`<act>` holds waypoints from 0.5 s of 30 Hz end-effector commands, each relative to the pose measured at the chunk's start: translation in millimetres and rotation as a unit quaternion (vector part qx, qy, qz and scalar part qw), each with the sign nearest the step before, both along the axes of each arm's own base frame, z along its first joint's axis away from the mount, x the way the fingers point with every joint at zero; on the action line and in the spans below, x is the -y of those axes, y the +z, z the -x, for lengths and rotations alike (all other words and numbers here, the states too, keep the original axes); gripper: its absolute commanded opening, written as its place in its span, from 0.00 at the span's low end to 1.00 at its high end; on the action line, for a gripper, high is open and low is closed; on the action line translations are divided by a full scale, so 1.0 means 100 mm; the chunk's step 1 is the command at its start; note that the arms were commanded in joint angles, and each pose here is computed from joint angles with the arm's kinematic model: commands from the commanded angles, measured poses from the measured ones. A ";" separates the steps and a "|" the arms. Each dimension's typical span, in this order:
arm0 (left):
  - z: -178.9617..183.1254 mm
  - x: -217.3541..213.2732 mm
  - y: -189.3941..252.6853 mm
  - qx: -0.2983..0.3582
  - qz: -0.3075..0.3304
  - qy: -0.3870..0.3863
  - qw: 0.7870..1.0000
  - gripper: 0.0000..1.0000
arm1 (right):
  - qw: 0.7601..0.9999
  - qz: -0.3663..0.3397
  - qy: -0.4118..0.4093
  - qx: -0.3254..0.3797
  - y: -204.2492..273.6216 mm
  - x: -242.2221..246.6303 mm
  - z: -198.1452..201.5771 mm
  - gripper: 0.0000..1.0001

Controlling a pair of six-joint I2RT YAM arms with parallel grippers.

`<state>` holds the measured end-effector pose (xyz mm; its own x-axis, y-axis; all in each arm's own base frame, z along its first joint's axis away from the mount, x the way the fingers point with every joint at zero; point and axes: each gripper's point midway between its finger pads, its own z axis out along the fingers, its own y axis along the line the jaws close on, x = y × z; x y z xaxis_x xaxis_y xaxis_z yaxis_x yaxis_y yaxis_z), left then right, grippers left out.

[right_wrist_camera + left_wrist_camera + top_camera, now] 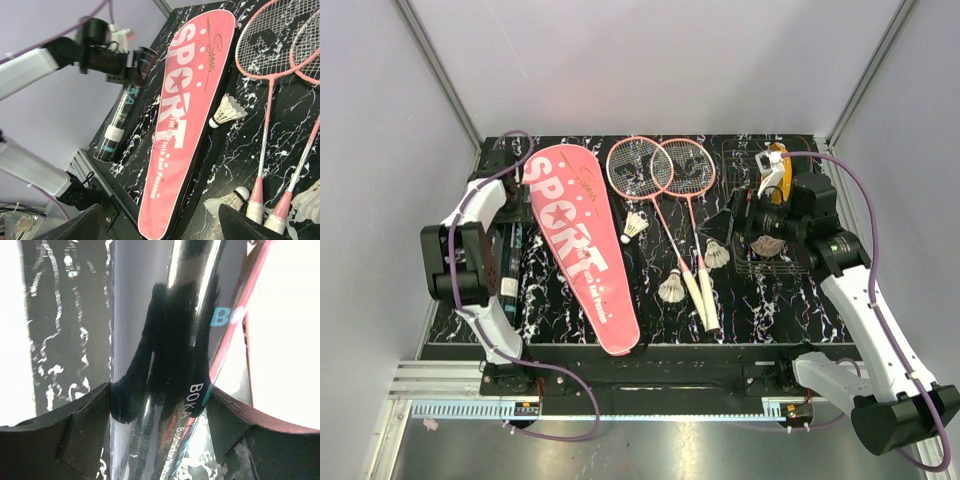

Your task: Pack up the badminton gear

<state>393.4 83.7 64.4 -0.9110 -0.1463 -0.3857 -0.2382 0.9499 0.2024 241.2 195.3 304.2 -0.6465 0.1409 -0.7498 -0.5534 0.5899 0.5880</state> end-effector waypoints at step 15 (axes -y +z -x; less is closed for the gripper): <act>0.74 1.99 1.54 0.323 0.229 -0.268 0.878 0.22 | 0.996 -0.013 -0.061 -0.060 -0.04 -0.12 -0.43 1.00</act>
<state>330.6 -54.6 200.6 -0.6257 -0.0623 -0.7776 0.0762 0.9872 -0.1404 274.6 198.2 264.0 -0.7722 0.2368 -0.5896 -0.3196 0.6573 0.6825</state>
